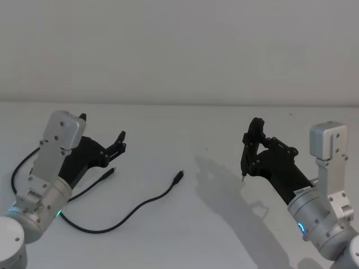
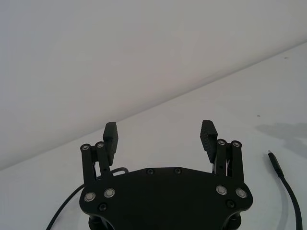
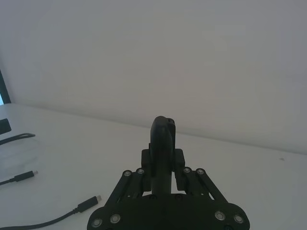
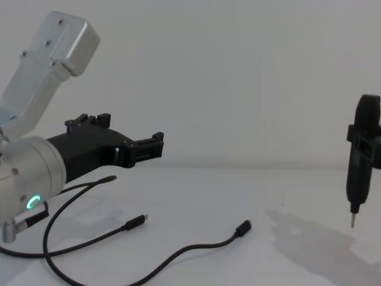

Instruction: Pick up the data cable with the one hand.

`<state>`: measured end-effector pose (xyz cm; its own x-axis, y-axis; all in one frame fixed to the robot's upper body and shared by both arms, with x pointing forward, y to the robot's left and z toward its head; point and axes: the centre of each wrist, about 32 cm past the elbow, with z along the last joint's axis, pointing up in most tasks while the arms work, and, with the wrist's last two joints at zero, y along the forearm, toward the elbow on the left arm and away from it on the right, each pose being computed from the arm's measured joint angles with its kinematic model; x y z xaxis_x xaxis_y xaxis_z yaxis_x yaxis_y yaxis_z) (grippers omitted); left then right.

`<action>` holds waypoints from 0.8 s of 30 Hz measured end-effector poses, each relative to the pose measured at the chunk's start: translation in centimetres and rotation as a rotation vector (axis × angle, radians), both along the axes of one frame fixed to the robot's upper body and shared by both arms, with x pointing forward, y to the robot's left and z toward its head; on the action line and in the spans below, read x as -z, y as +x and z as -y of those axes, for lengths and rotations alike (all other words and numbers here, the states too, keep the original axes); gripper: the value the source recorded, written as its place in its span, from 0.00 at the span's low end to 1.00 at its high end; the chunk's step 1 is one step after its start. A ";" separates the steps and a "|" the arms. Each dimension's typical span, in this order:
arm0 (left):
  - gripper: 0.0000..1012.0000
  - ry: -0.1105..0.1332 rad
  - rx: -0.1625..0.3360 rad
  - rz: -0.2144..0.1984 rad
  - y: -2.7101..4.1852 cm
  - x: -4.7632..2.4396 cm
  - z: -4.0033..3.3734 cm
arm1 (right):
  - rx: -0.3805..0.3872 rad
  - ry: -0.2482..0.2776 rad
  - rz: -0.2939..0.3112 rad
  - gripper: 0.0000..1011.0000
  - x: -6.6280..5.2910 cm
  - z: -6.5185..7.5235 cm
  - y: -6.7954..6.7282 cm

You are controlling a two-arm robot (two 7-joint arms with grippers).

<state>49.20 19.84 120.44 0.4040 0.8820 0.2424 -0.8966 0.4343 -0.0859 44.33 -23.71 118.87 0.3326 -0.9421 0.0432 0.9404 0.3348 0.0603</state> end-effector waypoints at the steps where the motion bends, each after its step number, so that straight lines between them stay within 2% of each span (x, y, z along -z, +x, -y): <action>1: 0.99 0.000 0.000 0.000 0.00 0.00 0.00 | 0.000 0.000 0.000 0.27 0.0 0.0 0.0; 24: 0.99 0.000 0.000 0.000 0.00 0.00 0.00 | 0.000 0.000 0.000 0.27 0.0 0.0 0.0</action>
